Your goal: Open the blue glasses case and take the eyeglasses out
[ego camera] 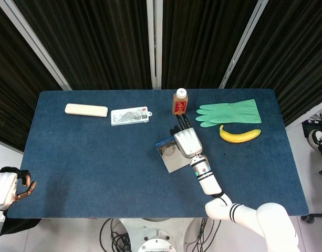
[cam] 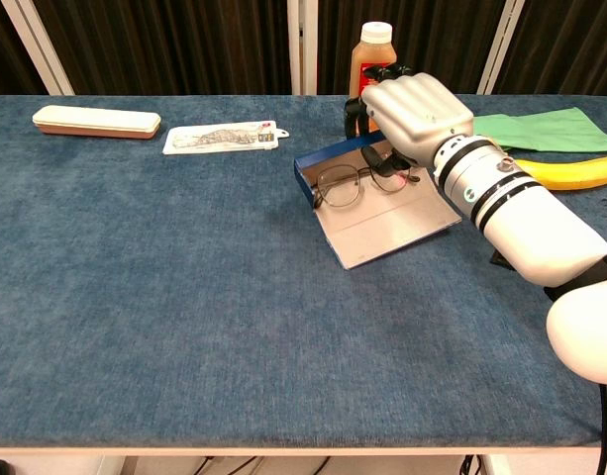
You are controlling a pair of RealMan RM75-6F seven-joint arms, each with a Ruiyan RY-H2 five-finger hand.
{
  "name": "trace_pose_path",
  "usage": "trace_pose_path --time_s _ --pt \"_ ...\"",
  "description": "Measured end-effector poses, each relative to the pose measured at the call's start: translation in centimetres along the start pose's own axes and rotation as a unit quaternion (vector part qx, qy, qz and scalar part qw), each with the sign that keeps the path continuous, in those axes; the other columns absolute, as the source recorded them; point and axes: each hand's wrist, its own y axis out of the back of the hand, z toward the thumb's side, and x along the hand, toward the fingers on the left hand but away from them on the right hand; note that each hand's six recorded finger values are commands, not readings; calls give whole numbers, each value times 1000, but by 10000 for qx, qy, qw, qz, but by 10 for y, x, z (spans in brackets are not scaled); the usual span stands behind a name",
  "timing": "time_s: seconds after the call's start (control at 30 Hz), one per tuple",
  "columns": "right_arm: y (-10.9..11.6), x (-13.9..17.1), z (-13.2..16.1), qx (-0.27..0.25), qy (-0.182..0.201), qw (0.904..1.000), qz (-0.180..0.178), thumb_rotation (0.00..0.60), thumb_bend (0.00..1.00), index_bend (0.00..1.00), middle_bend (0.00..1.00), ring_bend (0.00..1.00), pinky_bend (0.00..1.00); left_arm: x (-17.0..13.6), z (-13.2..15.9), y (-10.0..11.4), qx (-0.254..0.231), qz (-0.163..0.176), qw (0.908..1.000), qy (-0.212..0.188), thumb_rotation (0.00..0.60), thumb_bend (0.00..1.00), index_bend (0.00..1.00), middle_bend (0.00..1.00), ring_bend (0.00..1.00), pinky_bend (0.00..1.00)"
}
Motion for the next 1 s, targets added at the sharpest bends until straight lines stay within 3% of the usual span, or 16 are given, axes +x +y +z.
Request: trace_pose_path --time_s 0.23,0.33,0.47,0.6,0.67,0.77,1.0 --pt "11 8 -4 -4 -111 9993 -358 600 380 673 422 20 0 0 0 0 13 -8 10000 -4 600 327 698 680 489 379" --pt "9 6 -7 -88 -193 9995 -249 600 412 674 422 20 0 0 0 0 10 -2 10000 -1 600 328 698 680 489 379" --pt "-2 0 -8 -211 -190 9994 190 600 420 649 415 18 0 0 0 0 31 -5 10000 6 600 327 698 680 489 379" --pt "-12 -6 -9 -308 -236 9968 699 600 332 443 358 4 0 0 0 0 18 0 10000 11 600 327 698 680 489 379" --pt "-12 -8 -9 -323 -244 9956 851 600 287 267 310 0 0 0 0 0 13 -4 10000 11 600 327 698 680 489 379" --pt "-7 -8 -9 -330 -210 9950 922 600 244 137 263 0 0 0 0 0 11 -10 10000 5 600 327 698 680 489 379" --pt "15 3 -9 -510 -4 9945 914 600 222 111 229 0 0 0 0 0 20 -10 10000 5 600 327 698 680 489 379"
